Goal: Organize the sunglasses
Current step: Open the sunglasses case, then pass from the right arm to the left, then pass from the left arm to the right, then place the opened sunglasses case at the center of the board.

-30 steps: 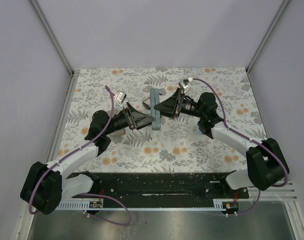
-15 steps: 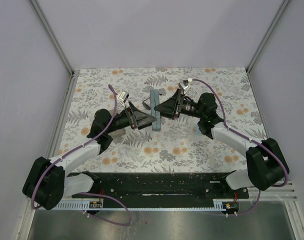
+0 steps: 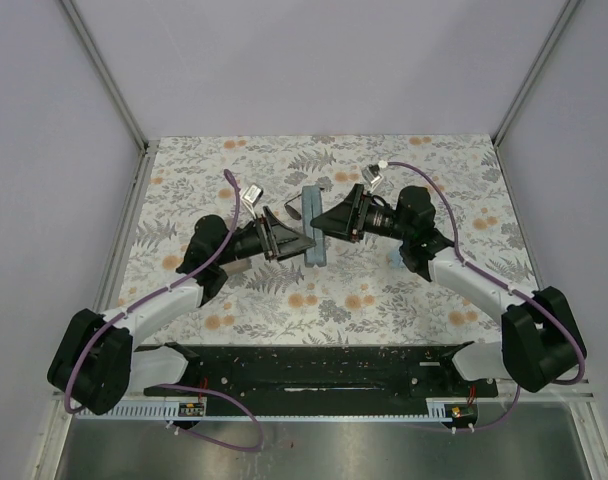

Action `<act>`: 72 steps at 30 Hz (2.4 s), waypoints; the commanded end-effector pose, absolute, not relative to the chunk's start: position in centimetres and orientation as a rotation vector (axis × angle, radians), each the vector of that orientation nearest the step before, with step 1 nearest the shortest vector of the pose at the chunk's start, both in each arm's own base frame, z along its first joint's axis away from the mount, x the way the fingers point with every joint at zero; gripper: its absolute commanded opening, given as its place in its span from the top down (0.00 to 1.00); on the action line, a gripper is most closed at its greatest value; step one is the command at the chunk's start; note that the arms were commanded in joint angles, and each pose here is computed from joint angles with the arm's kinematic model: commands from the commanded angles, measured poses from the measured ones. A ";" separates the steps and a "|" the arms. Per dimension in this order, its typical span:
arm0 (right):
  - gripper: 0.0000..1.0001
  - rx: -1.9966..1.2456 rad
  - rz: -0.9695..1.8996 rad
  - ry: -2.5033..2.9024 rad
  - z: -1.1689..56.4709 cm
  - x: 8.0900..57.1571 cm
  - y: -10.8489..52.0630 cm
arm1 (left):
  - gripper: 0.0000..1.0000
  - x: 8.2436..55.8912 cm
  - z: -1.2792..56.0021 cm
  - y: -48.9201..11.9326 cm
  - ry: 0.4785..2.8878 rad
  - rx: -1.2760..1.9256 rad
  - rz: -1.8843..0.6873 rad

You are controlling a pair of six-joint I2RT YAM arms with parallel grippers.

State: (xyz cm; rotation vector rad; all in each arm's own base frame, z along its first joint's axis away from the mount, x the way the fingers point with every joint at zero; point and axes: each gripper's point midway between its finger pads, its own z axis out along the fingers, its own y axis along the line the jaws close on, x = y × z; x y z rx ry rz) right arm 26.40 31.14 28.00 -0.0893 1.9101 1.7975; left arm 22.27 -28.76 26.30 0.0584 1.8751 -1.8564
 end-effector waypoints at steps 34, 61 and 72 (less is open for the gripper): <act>0.13 0.077 1.330 2.094 22.0 28.7 26.1 | 0.60 25.0 23.5 -25.2 1.950 0.050 -1.465; 0.97 -0.178 1.881 1.707 31.1 24.5 28.9 | 0.04 21.9 27.6 -26.1 1.879 0.138 -1.679; 1.00 0.068 1.272 2.210 21.3 28.2 25.8 | 0.01 25.8 22.9 -20.2 2.059 -0.101 -1.226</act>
